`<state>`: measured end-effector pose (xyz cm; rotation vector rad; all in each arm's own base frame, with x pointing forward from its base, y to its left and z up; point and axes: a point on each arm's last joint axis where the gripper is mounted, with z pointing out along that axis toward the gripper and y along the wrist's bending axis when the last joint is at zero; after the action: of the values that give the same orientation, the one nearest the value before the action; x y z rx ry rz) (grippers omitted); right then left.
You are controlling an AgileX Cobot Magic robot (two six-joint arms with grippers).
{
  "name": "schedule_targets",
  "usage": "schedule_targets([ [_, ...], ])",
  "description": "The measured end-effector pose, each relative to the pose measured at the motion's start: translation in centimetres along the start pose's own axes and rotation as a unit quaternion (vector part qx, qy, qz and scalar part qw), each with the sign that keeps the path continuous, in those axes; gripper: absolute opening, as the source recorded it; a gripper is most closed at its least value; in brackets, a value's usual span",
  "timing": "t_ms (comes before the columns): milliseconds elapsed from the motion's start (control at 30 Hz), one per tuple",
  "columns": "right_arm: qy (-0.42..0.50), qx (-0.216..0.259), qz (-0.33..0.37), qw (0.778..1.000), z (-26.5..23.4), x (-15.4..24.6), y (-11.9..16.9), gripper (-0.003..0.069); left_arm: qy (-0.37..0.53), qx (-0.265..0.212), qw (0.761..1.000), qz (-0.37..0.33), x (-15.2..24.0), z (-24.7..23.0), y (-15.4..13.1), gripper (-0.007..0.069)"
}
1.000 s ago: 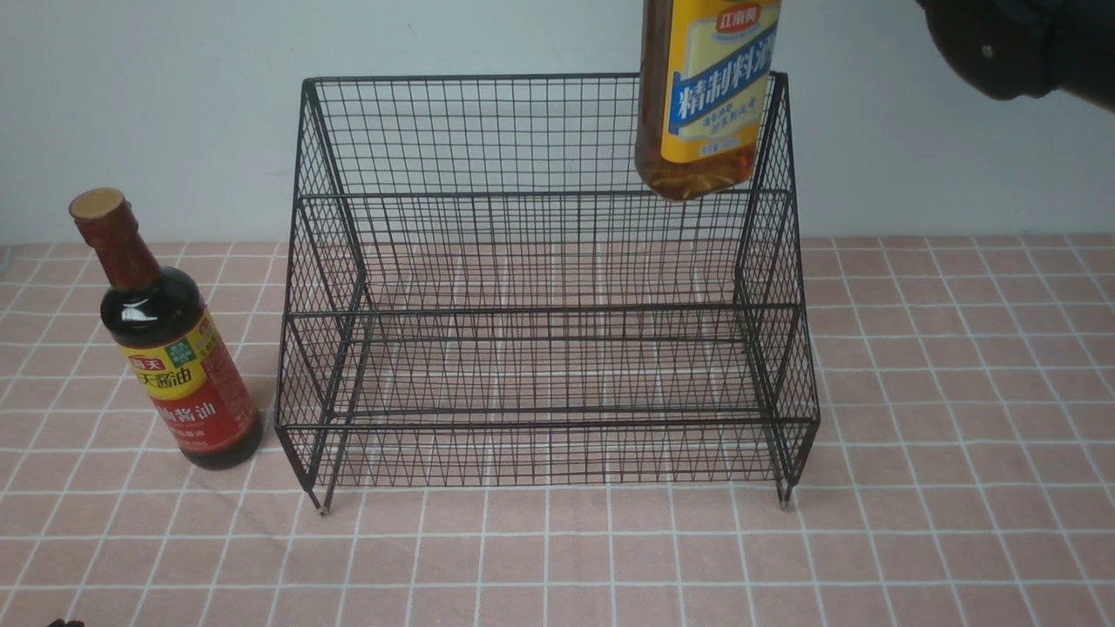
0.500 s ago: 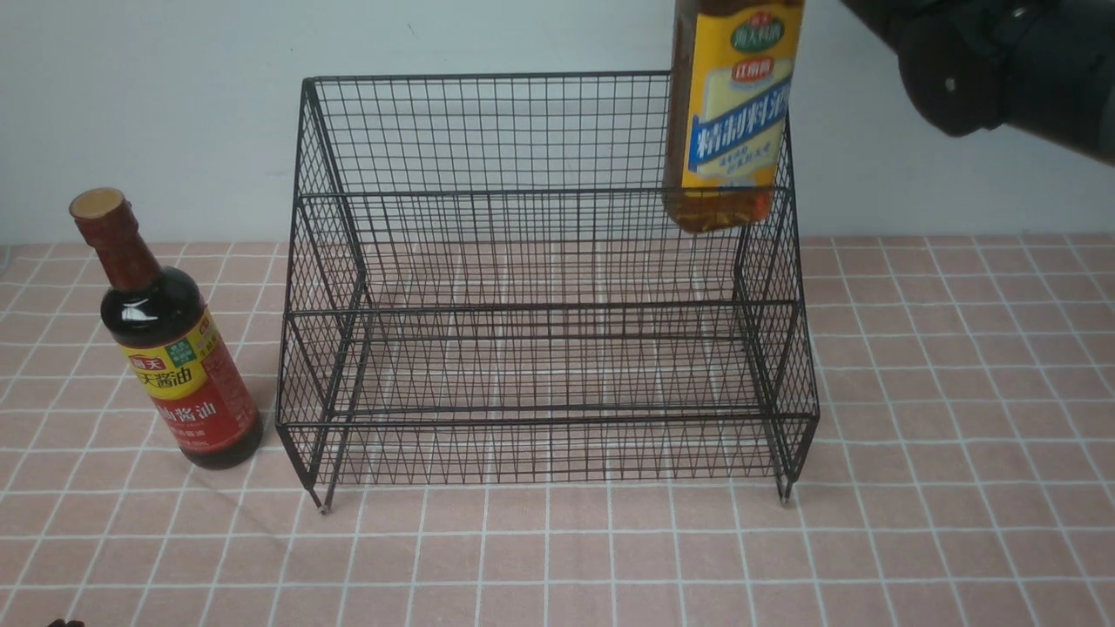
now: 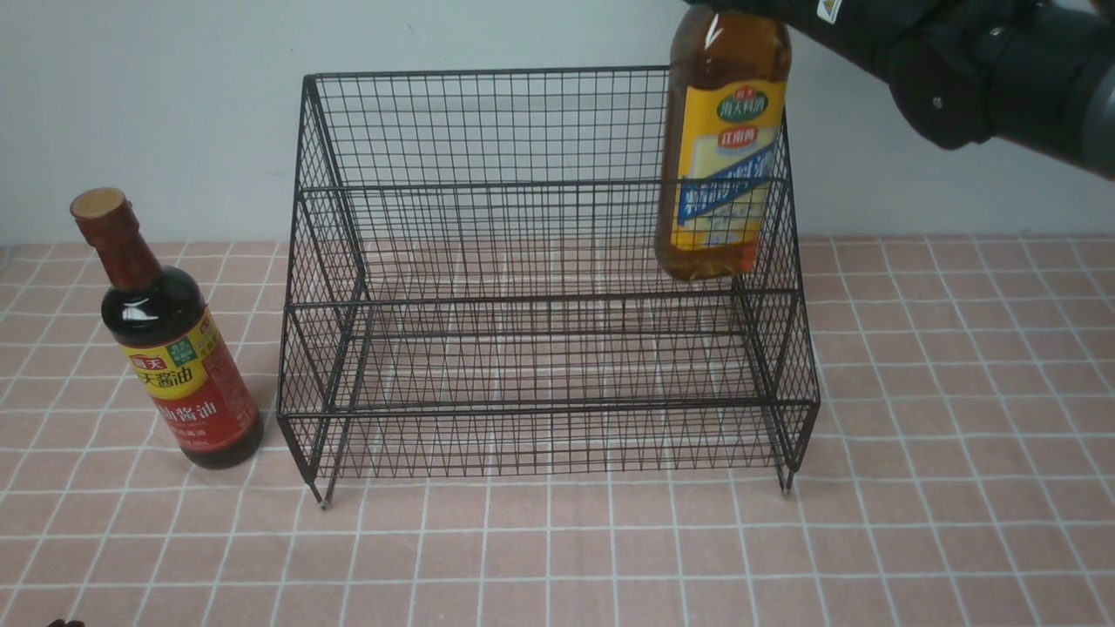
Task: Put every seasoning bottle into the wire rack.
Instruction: Use the right arm to put the condiment bottle back on the shelf, then use the left arm to grab the condiment bottle closest to it
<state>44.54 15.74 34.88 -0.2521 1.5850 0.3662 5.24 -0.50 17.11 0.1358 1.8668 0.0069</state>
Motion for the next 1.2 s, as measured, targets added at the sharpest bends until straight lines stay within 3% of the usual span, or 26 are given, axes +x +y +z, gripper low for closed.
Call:
schedule_targets([
  [467, 0.096, 0.038, 0.017, 0.995, -0.1, 1.9, 0.2, 0.0314, 0.0, 0.0, 1.0, 0.0, 0.0, 0.0, 0.0, -0.0007],
  [733, 0.053, 0.009, 0.022, 0.998, -0.4, 0.0, 1.7, 0.0436, 0.0, 0.0, 1.0, 0.0, 0.0, 0.0, 0.0, -0.0007],
  [900, 0.05, 0.014, 0.013, 0.999, -1.5, -1.6, 2.0, 0.0449, 0.0, 0.0, 1.0, 0.0, 0.0, 0.0, 0.0, -0.0007],
  [1100, 0.043, 0.044, -0.004, 0.998, -5.2, -6.1, 1.9, 0.0425, 0.0, 0.0, 1.0, 0.0, 0.0, 0.0, 0.0, -0.0007],
  [1167, 0.045, 0.058, -0.009, 0.997, -6.7, -7.5, 1.7, 0.0393, 0.0, 0.0, 1.0, 0.0, 0.0, 0.0, 0.0, -0.0007],
  [1200, 0.052, 0.08, -0.021, 0.995, -9.1, -9.5, 1.5, 0.0328, 0.0, 0.0, 1.0, 0.0, 0.0, 0.0, 0.0, -0.0007],
])
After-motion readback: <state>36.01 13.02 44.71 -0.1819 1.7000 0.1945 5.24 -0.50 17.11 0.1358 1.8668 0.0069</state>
